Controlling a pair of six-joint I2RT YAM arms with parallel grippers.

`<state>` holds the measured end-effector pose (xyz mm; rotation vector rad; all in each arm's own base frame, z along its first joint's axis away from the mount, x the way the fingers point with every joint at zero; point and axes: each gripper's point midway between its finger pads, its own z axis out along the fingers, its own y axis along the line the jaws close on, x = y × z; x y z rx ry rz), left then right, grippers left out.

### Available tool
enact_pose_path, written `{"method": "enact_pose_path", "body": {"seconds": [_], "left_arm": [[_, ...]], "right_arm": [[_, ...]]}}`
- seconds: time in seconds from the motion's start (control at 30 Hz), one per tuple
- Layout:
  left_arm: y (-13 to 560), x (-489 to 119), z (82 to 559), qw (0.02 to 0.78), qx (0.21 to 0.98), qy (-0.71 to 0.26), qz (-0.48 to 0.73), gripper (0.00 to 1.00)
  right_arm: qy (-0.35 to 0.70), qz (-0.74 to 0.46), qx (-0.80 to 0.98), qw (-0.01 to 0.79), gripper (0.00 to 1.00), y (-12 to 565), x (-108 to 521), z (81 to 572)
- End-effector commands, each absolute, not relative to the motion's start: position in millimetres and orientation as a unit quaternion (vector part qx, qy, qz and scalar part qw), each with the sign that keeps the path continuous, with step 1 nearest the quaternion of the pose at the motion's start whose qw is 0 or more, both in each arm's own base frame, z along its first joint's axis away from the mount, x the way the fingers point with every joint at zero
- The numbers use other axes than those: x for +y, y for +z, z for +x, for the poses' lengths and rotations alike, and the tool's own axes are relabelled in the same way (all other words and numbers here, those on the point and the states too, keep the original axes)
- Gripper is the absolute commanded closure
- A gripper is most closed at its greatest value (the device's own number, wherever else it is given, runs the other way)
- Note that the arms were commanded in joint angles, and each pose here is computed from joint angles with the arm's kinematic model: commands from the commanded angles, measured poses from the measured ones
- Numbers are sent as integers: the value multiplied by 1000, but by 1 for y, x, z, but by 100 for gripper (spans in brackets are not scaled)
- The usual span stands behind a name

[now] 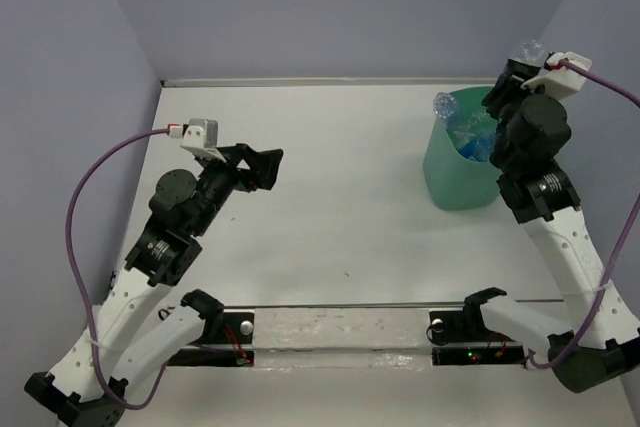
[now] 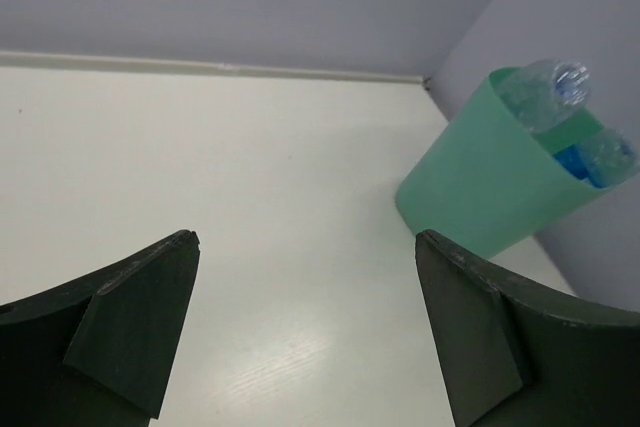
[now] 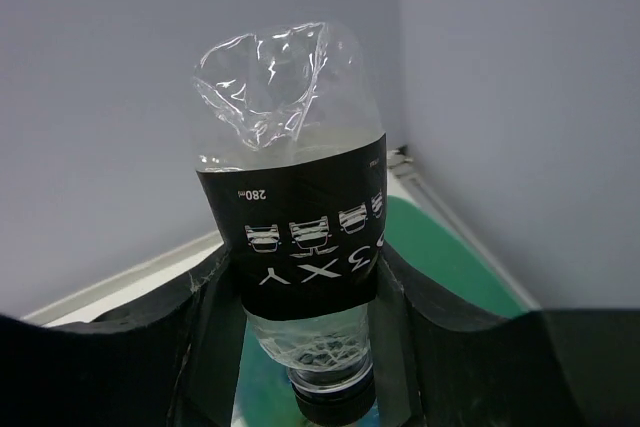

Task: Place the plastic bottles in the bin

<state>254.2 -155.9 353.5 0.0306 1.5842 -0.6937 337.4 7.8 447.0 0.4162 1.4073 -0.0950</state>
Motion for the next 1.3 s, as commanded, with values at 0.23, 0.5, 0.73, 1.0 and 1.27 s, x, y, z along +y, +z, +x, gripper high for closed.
{"method": "enact_pose_path", "body": {"seconds": [0.23, 0.5, 0.73, 1.0, 1.27], "left_arm": [[341, -155, 246, 651, 705, -276, 53, 1], [346, -158, 238, 656, 698, -281, 61, 1], [344, -159, 238, 654, 700, -281, 62, 1], [338, -161, 242, 649, 707, -274, 62, 1], [330, -160, 249, 643, 718, -259, 57, 1]], "right_arm": [[-138, 236, 714, 645, 80, 372, -74, 360], [-117, 232, 746, 613, 38, 336, -71, 358], [-125, 246, 744, 609, 13, 340, -75, 351], [4, 144, 732, 665, 6, 402, -23, 347], [133, -35, 744, 654, 0, 409, 72, 343]]}}
